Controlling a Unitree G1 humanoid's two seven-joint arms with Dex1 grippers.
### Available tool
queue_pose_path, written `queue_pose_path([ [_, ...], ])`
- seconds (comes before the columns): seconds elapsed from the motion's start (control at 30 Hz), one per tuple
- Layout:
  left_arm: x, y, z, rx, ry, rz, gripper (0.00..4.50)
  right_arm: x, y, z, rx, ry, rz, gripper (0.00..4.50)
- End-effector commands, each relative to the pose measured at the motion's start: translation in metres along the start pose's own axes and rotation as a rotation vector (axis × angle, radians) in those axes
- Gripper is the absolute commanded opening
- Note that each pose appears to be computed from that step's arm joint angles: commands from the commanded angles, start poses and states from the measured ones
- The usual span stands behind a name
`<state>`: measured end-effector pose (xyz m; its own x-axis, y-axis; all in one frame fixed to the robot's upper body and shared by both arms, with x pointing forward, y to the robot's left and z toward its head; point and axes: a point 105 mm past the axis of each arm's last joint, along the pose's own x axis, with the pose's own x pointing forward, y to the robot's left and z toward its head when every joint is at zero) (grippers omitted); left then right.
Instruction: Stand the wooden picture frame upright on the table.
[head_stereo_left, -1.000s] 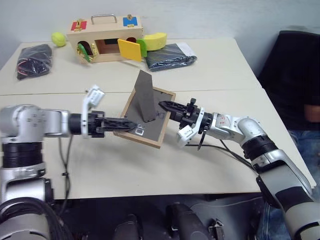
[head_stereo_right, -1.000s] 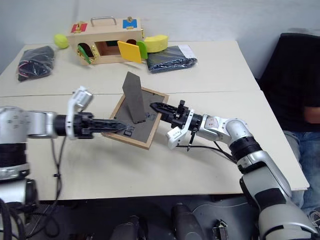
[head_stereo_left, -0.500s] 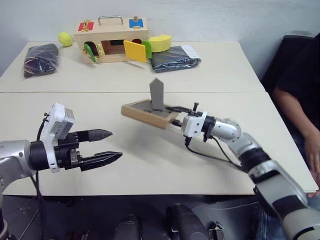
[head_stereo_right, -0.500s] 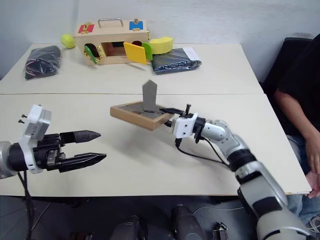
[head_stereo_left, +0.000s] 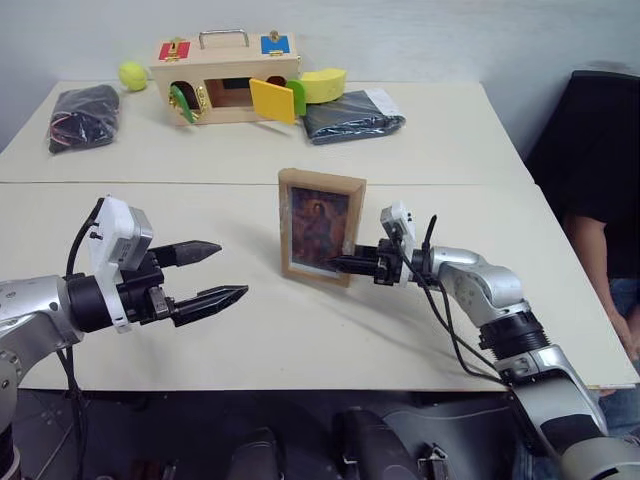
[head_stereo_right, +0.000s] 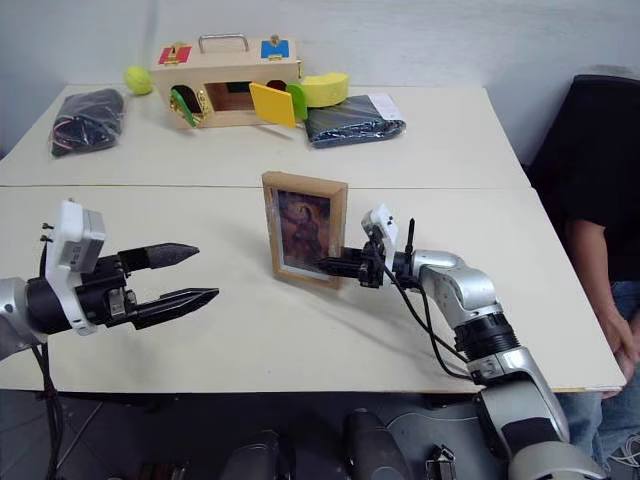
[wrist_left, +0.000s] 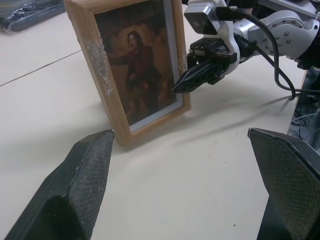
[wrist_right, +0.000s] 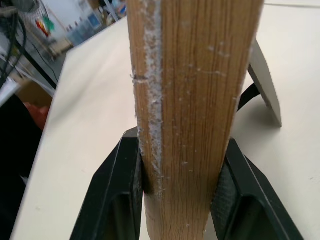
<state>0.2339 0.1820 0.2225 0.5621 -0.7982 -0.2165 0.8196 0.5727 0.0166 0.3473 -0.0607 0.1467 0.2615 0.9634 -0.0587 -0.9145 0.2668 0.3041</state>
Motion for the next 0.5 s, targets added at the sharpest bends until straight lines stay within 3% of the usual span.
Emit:
queue_pose_path([
  [0.03, -0.002, 0.002, 0.006, 0.036, -0.003, -0.007, 4.50, -0.002, 0.011, 0.000, 0.031, 0.030, 0.051, 1.97],
  [0.17, -0.003, 0.005, 0.008, 0.028, -0.006, -0.021, 4.50, -0.011, 0.020, -0.023, -0.055, 0.142, 0.081, 3.23],
  [0.27, -0.003, 0.001, 0.008, 0.016, -0.011, -0.060, 4.50, -0.032, 0.013, -0.019, -0.270, 0.229, 0.045, 4.33],
  [0.43, -0.004, 0.002, 0.010, 0.027, -0.022, -0.062, 4.50, -0.077, 0.003, -0.001, -0.456, 0.347, -0.010, 4.46],
  [0.5, -0.005, 0.008, 0.013, 0.041, -0.035, -0.039, 4.50, -0.117, 0.014, 0.030, -0.462, 0.343, -0.005, 4.46],
])
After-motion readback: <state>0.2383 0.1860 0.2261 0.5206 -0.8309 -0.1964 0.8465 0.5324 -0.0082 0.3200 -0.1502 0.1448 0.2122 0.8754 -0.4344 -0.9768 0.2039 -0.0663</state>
